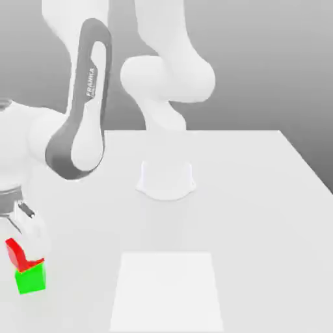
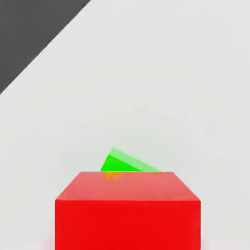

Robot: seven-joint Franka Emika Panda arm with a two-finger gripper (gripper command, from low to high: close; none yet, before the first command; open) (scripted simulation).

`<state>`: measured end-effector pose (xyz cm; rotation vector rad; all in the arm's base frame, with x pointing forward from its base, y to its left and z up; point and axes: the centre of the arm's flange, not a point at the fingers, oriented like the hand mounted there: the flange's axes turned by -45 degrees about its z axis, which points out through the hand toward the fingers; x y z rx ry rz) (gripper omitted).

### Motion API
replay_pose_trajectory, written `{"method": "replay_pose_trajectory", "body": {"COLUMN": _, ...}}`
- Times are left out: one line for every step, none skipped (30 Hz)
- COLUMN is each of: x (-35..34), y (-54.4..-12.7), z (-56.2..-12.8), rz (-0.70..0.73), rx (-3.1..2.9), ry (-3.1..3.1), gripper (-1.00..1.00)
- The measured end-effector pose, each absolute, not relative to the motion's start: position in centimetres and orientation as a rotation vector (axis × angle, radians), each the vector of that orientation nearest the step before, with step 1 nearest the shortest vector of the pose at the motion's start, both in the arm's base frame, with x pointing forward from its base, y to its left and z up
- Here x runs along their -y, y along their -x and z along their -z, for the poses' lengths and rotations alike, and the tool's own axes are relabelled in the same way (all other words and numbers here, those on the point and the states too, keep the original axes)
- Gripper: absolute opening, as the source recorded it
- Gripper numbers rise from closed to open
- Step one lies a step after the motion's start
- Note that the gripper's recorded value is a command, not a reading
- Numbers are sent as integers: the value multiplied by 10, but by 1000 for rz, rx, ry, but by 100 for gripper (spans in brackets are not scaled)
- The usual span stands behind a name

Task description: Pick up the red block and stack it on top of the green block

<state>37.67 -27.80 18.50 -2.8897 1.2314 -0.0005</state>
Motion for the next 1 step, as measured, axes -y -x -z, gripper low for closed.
{"method": "replay_pose_trajectory", "body": {"x": 278, "y": -377, "z": -185, "rz": 1, "rx": -1231, "ry": 2890, "gripper": 100}}
